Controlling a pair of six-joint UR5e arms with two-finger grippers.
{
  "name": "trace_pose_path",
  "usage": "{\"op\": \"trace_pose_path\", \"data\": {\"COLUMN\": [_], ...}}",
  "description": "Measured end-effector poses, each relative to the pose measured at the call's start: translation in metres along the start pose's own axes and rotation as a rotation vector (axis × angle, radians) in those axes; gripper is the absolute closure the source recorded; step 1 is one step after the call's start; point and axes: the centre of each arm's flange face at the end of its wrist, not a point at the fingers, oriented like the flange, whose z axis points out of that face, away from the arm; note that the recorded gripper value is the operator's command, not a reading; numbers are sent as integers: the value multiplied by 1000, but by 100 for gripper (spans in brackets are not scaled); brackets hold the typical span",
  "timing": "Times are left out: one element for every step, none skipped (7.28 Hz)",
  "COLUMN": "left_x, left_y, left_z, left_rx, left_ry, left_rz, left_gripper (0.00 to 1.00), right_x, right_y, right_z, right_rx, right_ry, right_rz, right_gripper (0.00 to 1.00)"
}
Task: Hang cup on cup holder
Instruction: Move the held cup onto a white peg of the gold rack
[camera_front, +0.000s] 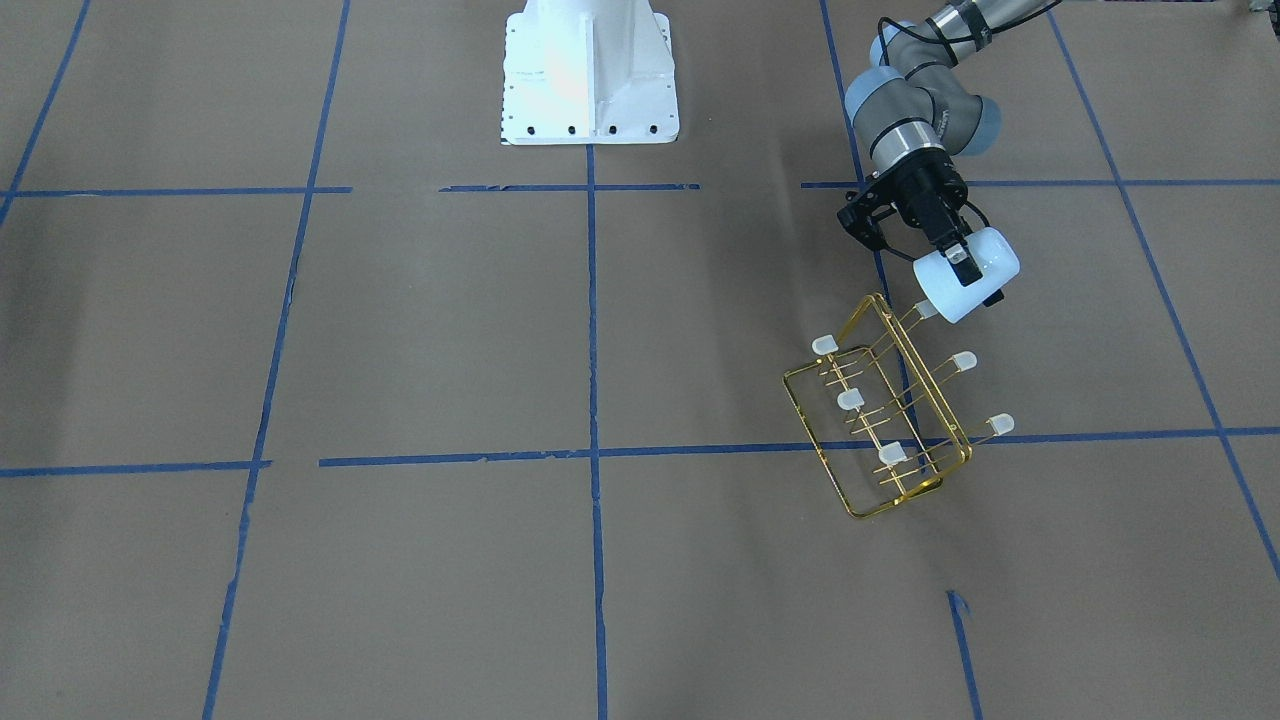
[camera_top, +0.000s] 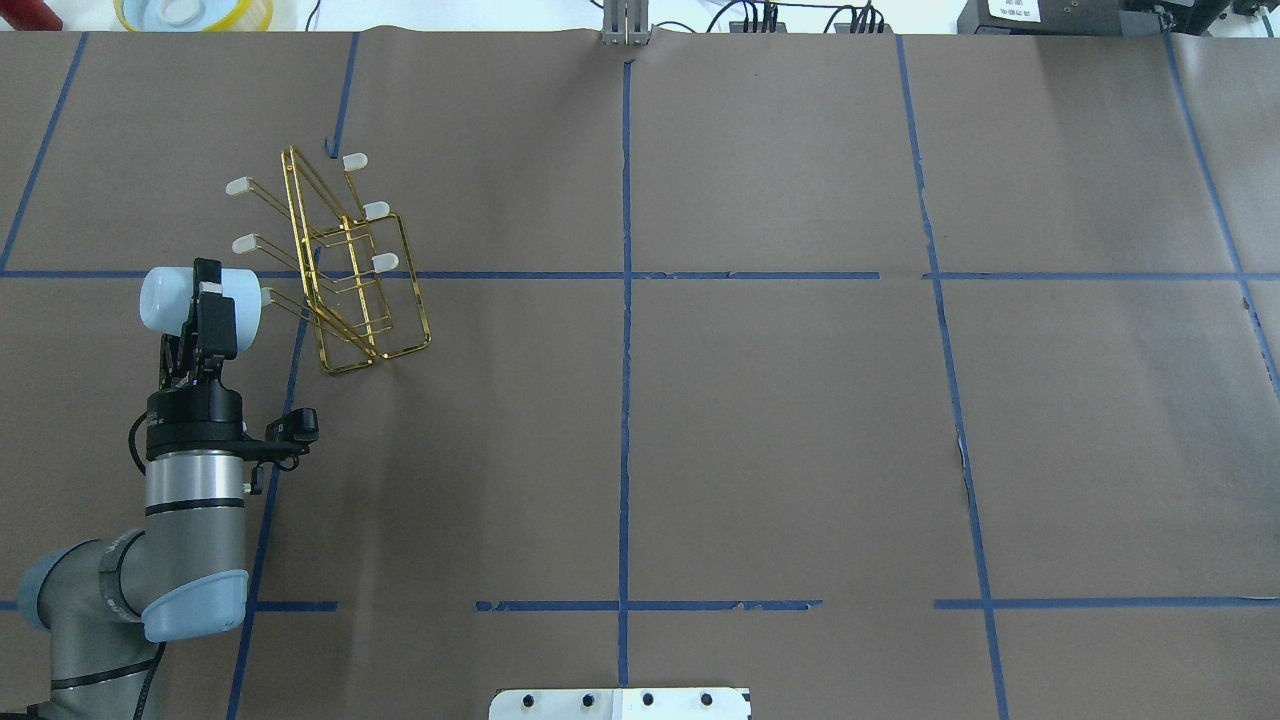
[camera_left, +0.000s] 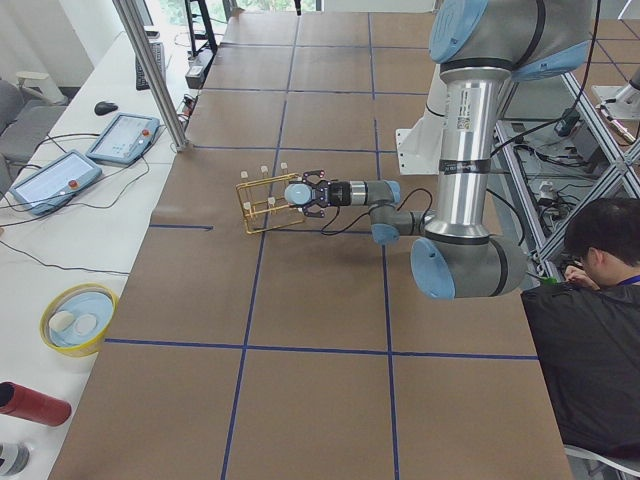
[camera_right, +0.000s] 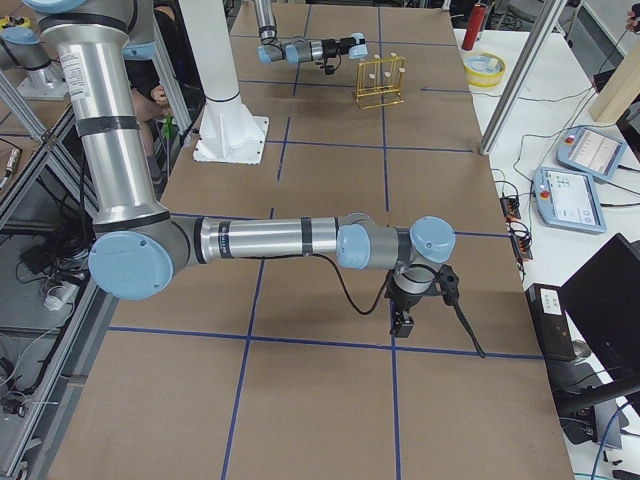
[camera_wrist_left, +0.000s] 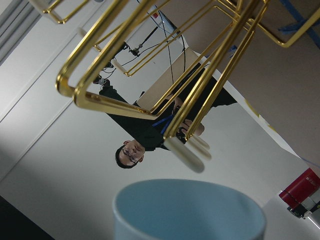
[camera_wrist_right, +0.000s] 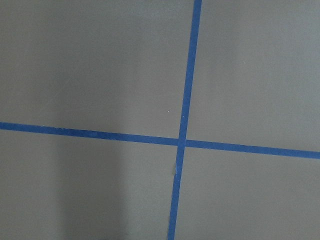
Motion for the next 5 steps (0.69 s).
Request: {"op": "trace_pose_path", "data": {"left_x": [0,-1,-3,-5,-8], "left_y": [-2,-4,-6,-9,-14], "left_z": [0,0,0,0,0], "left_rx": [0,-1,-2,-3,-3], "left_ry": [0,-1,-1,-1,0], "left_rz": [2,8,15,26,45], "left_gripper": [100,100,100,100,100], "right_x": [0,0,0,0,0], "right_y": [0,0,0,0,0], "right_z": [0,0,0,0,0], "right_rx": [0,0,0,0,0], "right_ry": [0,0,0,0,0], "right_rz": [0,0,1,0,0], "right_gripper": [0,0,0,0,0]}}
